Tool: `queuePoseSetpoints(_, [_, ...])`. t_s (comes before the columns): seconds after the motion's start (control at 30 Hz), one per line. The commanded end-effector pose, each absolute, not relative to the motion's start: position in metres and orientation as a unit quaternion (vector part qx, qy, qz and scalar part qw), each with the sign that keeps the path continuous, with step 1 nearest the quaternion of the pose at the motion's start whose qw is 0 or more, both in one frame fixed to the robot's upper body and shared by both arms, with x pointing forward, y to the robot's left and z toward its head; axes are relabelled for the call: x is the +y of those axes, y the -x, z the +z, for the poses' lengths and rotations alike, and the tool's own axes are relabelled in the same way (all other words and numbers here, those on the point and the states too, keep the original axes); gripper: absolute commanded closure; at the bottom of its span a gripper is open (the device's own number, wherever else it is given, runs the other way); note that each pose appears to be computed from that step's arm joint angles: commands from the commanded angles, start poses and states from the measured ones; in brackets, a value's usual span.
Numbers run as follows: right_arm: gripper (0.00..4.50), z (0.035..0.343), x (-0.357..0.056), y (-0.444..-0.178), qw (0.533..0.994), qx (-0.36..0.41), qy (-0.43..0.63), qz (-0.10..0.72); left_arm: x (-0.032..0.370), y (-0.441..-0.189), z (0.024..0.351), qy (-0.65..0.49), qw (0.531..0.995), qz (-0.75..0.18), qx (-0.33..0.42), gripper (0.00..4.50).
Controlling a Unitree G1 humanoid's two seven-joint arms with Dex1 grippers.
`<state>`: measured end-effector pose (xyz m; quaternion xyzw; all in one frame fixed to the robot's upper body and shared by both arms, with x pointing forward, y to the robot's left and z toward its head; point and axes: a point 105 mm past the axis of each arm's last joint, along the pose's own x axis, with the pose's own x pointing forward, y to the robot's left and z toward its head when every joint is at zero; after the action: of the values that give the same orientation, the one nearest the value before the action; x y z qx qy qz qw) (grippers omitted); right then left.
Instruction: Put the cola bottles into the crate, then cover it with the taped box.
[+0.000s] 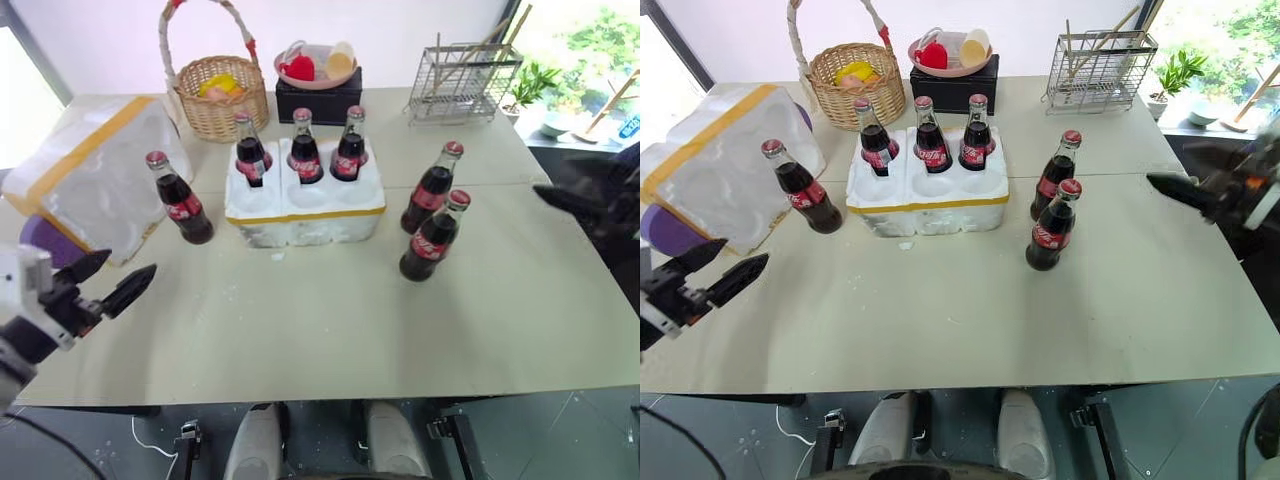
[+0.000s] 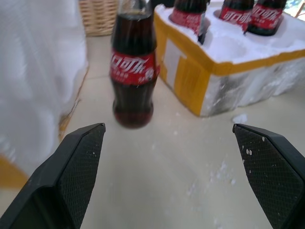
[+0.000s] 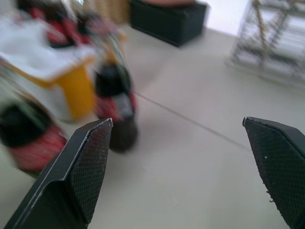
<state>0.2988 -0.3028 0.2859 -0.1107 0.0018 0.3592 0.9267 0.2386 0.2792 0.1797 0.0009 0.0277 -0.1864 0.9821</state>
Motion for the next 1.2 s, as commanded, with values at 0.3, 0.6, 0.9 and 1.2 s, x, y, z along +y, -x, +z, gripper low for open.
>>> queuePoseSetpoints(0.3, [0.0, 0.341, -0.206, -0.223, 0.804, -0.016, 0.132, 0.58, 0.274, -0.305, 0.195, -0.035, 0.984, -0.176, -0.017, 0.02])
queuePoseSetpoints(0.6, [0.0, 0.343, -0.178, -0.211, 0.793, -0.042, 0.12, 0.596, 0.261, -0.358, 0.192, -0.051, 0.978, -0.2, -0.02, 0.02])
queuePoseSetpoints(0.9, [0.0, 0.342, -0.173, -0.214, 0.799, -0.053, 0.101, 0.59, 0.242, -0.387, 0.174, -0.061, 0.972, -0.226, 0.001, 0.02])
queuePoseSetpoints(1.2, [0.0, 0.338, -0.17, -0.219, 0.804, -0.055, 0.096, 0.584, 0.258, -0.38, 0.178, -0.076, 0.972, -0.224, 0.007, 1.68])
